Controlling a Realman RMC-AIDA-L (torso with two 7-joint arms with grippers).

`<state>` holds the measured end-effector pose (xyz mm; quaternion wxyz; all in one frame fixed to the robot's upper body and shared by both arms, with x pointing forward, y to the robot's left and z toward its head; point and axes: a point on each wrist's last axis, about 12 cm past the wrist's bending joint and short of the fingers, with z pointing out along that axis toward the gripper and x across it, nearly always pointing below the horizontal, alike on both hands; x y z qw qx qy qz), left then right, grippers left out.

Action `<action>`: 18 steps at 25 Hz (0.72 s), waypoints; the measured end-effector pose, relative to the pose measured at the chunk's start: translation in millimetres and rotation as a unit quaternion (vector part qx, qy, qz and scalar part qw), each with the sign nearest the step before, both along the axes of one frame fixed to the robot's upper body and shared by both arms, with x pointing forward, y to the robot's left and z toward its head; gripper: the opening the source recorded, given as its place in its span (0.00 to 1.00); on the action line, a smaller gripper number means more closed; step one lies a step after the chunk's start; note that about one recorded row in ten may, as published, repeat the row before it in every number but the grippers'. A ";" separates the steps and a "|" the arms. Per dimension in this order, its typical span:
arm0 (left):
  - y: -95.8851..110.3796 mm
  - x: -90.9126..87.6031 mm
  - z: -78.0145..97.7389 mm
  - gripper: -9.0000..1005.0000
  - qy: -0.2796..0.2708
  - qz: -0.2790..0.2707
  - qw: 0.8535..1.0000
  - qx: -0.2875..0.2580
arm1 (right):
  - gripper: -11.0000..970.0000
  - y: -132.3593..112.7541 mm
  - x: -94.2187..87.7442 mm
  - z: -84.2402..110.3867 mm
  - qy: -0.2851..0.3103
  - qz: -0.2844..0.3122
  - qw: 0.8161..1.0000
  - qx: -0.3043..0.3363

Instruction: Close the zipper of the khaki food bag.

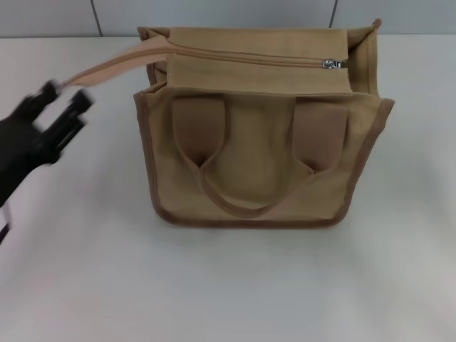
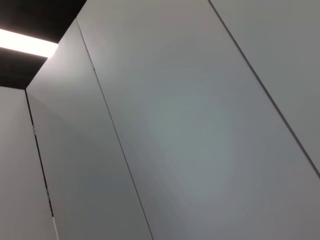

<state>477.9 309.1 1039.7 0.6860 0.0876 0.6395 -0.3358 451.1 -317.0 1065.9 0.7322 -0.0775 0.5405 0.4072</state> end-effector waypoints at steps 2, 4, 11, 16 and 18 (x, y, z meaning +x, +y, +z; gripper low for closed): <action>12.9 -16.3 -5.1 0.66 0.006 0.026 1.000 0.001 | 0.40 0.8 -0.6 -1.1 -0.001 0.003 1.000 -0.011; 22.2 -31.8 -6.4 0.70 0.001 0.037 0.999 0.001 | 0.39 2.7 -1.9 -2.1 -0.008 0.007 1.000 -0.028; 24.3 -71.0 12.0 0.81 -0.068 -0.100 0.992 0.034 | 0.62 20.8 2.0 -4.6 -0.019 0.053 0.996 -0.063; 2.5 -67.5 10.9 0.81 -0.054 -0.252 0.962 0.093 | 0.71 43.8 -2.8 -9.4 -0.033 0.149 0.982 -0.114; -2.4 -65.9 10.2 0.81 -0.051 -0.278 0.954 0.102 | 0.74 50.9 -4.6 -11.1 -0.040 0.184 0.973 -0.133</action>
